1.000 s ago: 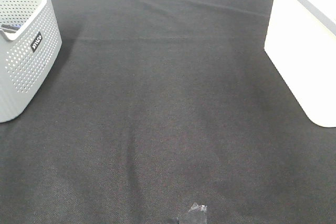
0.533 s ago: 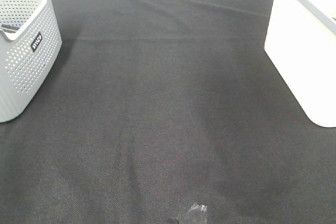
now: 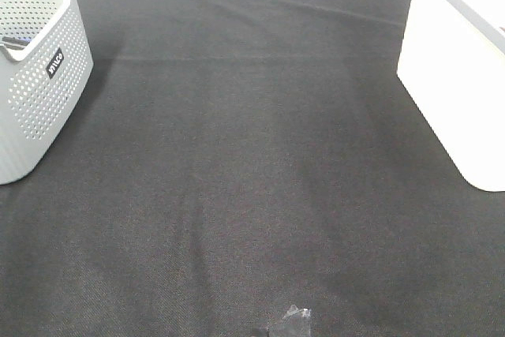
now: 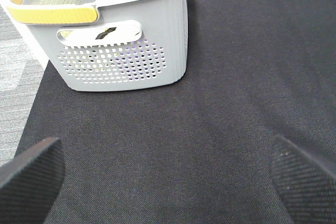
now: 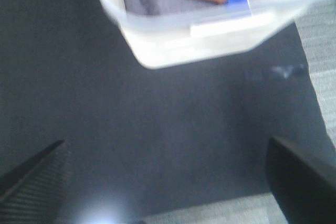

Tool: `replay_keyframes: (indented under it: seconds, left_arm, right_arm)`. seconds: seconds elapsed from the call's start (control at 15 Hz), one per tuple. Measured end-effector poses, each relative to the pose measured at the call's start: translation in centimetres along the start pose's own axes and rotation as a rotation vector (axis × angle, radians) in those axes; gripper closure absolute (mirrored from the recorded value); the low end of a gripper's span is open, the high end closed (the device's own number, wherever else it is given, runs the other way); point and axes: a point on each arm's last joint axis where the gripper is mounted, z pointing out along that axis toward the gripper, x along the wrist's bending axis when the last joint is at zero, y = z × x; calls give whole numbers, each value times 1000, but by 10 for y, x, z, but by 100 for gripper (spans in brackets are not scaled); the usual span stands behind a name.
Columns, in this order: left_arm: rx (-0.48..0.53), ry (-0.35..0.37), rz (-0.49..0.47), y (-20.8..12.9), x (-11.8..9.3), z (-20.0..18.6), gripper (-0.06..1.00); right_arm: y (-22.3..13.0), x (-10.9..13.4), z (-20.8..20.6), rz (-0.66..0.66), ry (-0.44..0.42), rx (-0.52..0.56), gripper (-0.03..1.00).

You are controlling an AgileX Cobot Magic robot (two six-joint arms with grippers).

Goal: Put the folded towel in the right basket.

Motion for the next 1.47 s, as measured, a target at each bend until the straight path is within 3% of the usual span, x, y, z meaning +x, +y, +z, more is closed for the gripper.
replay_keyframes:
  seconds: [0.13, 0.47, 0.93, 1.47]
  left_arm:
    - [0, 0, 1, 0, 0, 0, -5]
    - [0, 0, 2, 0, 0, 0, -5]
    - [0, 0, 3, 0, 0, 0, -5]
    - [0, 0, 2, 0, 0, 0, -5]
  right_arm:
    - [-81, -4, -33, 20, 0, -179, 1]
    - [-176, -4, -34, 43, 5, -424, 1]
    - [-182, 7, 13, 27, 68, -344, 1]
    - [-181, 10, 15, 5, 100, -357, 1]
